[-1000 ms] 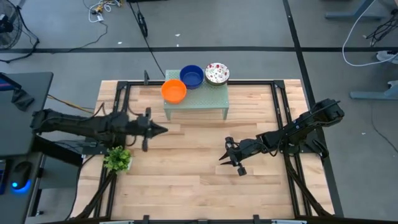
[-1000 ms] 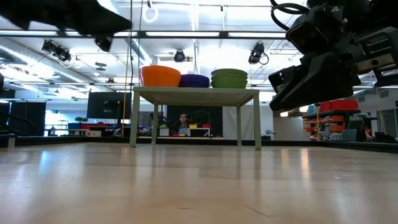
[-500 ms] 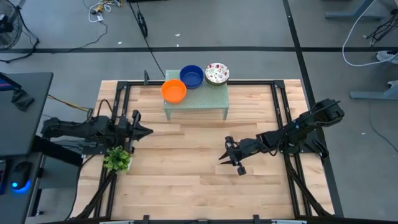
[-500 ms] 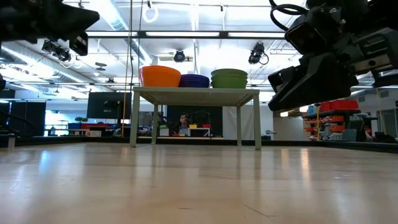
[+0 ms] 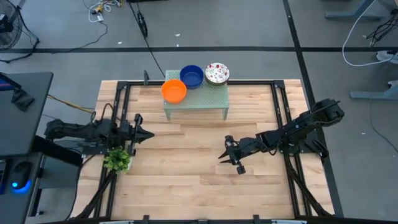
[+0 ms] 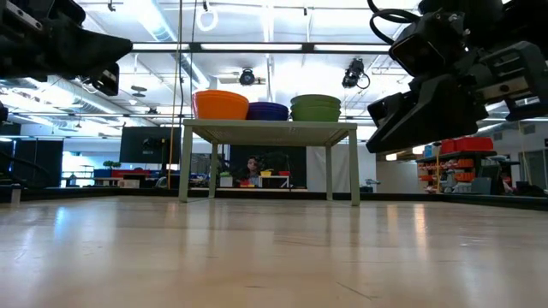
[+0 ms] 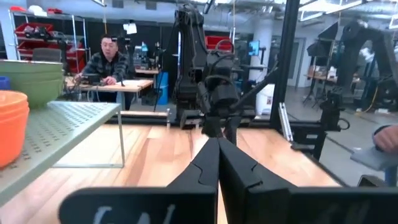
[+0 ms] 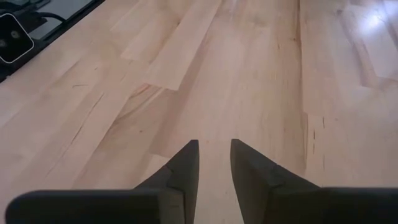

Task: Pick & Place Mini bowls
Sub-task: Return to Home Position

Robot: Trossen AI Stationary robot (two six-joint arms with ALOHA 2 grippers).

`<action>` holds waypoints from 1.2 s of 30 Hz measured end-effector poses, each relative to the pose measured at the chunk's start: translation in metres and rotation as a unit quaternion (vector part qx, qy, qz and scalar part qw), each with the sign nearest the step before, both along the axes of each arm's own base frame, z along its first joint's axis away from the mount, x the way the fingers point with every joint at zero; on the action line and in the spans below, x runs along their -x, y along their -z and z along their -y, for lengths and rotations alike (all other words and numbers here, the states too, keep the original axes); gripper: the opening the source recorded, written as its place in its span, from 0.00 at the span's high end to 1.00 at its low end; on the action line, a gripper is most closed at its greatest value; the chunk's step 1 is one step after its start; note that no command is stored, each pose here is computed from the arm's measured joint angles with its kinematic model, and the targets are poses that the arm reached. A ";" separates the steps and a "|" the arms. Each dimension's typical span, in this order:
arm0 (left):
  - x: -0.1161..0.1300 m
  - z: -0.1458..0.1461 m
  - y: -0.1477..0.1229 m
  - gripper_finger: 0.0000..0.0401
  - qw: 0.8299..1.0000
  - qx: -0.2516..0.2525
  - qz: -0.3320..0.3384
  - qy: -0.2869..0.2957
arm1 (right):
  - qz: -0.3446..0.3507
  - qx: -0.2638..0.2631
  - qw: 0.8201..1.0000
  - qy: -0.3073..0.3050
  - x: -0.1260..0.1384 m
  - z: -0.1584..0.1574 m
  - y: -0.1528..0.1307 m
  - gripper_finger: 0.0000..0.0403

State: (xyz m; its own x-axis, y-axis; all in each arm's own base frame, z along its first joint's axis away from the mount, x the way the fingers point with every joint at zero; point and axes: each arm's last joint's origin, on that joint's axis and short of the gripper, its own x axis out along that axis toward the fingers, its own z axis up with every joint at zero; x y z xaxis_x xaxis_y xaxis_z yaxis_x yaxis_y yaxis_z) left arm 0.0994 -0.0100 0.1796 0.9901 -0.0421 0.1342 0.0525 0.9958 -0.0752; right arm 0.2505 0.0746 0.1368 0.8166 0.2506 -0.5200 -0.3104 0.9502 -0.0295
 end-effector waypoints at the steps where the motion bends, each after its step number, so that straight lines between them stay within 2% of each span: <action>1: 0.000 0.000 0.001 0.99 1.000 -0.002 -0.005 -0.001 | 0.000 0.000 1.000 0.000 0.000 0.000 0.000 0.77; 6: -0.001 0.000 0.013 0.99 0.997 -0.015 -0.069 -0.001 | 0.000 0.000 1.000 0.000 0.000 0.000 0.000 0.77; 13: -0.001 0.000 0.014 0.97 0.997 -0.034 -0.072 -0.001 | 0.012 -0.013 1.000 0.005 -0.001 0.000 -0.003 0.77; 20: -0.001 0.000 0.014 0.94 0.997 -0.027 -0.071 -0.001 | 0.042 -0.064 0.997 0.025 0.002 0.002 -0.020 0.77; 25: -0.001 0.000 0.014 0.94 0.997 -0.026 -0.070 -0.002 | 0.107 -0.108 0.987 0.045 0.032 0.017 -0.035 0.80; 32: -0.001 0.000 0.014 0.94 0.997 -0.025 -0.070 -0.002 | 0.209 -0.187 0.956 0.090 0.087 0.046 -0.037 0.93; 36: -0.001 0.000 0.014 0.94 0.997 -0.025 -0.069 -0.002 | 0.225 -0.203 0.951 0.067 0.105 0.054 -0.038 0.99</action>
